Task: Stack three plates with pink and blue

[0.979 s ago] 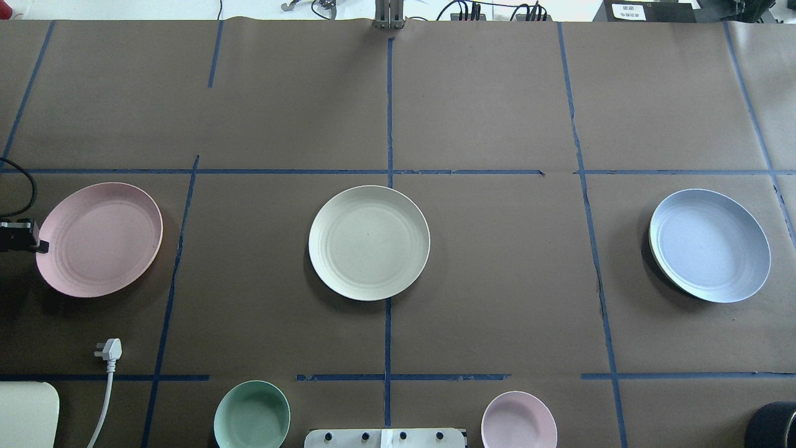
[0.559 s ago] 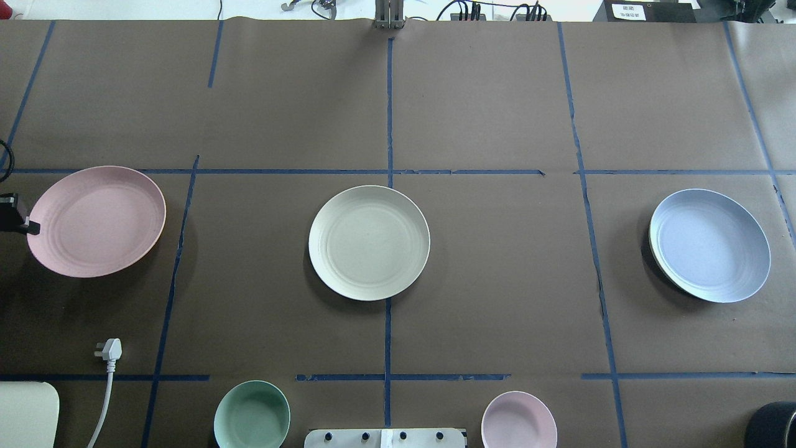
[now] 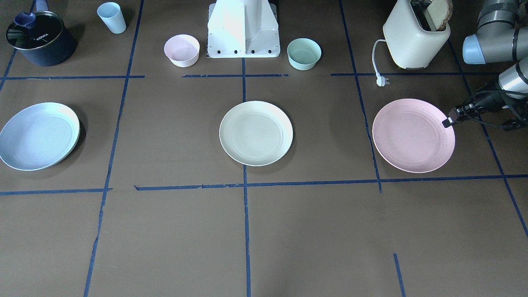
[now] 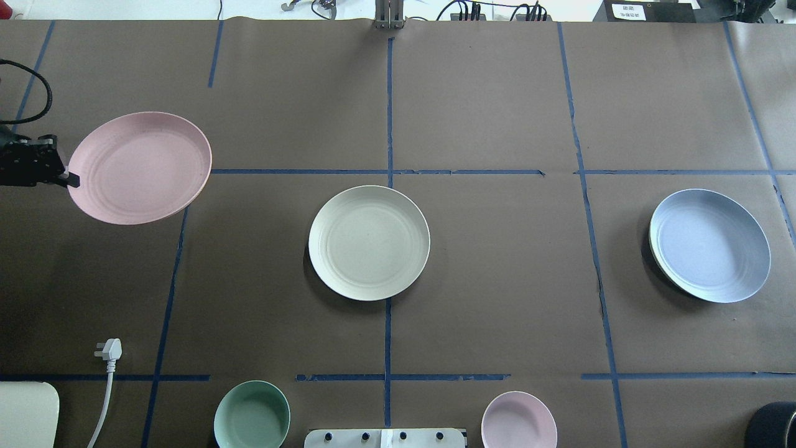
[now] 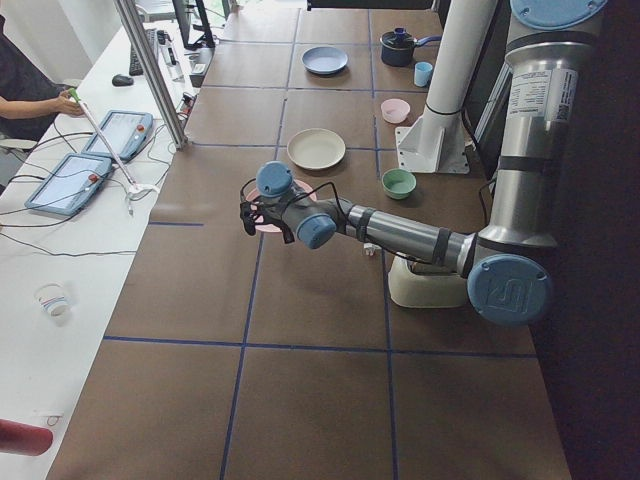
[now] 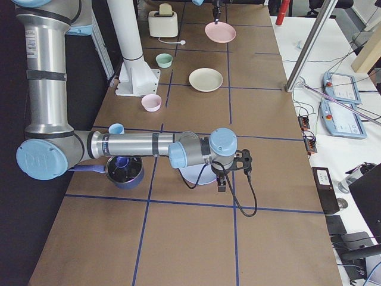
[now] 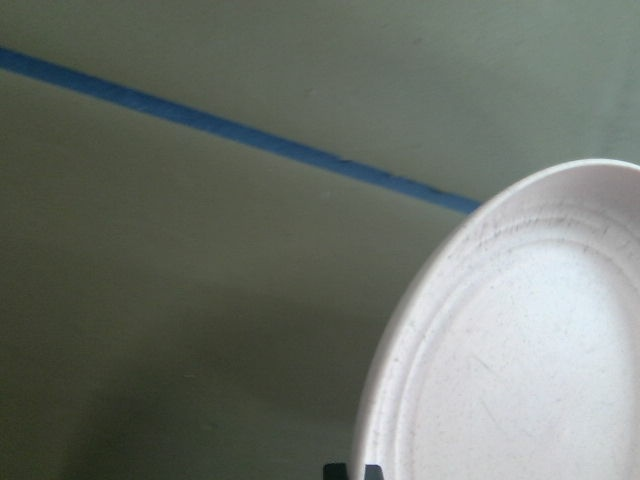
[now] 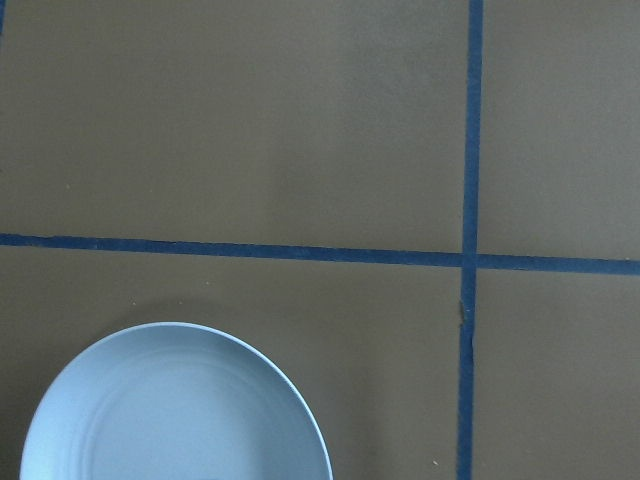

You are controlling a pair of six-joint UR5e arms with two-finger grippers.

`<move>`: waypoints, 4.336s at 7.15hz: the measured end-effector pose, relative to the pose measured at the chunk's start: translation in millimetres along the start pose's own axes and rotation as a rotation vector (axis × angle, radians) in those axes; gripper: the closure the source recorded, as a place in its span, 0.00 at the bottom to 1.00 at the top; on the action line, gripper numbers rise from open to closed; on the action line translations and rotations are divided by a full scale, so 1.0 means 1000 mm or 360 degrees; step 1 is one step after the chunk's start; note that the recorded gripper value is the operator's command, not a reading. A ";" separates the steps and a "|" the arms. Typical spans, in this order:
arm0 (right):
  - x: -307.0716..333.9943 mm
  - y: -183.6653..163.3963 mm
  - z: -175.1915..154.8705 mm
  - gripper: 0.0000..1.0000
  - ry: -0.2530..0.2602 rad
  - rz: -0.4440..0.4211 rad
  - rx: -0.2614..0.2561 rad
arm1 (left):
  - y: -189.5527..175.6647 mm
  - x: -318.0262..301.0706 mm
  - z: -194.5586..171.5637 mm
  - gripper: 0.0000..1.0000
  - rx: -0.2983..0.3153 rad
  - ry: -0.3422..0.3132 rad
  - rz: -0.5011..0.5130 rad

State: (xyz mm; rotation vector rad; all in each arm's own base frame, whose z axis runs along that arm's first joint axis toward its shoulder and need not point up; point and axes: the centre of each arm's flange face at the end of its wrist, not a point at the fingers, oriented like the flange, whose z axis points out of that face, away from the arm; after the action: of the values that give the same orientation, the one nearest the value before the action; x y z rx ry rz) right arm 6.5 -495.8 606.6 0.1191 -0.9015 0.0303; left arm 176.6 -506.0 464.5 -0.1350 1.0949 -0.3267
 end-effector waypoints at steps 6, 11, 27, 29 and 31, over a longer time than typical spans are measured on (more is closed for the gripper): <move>-0.036 0.027 0.072 0.00 0.0035 0.0177 -0.0015 | 0.144 0.200 0.103 1.00 0.0035 0.0105 -0.0209; -0.036 0.036 0.084 0.00 0.0066 0.0152 -0.0049 | 0.215 0.246 0.172 0.96 -0.0003 0.0087 -0.0196; -0.017 0.082 0.150 1.00 0.0137 0.0059 -0.0181 | 0.111 0.194 0.071 0.00 0.0072 0.0135 -0.0099; -0.017 0.086 0.145 1.00 0.0091 0.0019 -0.0139 | 0.092 0.147 0.063 0.00 0.0114 0.0039 0.0031; -0.021 0.085 0.126 1.00 -0.0043 -0.0001 -0.0073 | 0.064 0.077 0.046 0.00 0.0160 -0.0159 0.0282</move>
State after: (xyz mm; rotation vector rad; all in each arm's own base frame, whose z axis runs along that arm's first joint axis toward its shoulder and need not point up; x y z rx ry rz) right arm -111.2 -425.1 674.8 0.0774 -0.9283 0.0074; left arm 261.6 -473.4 402.8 0.0352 0.9817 -0.2132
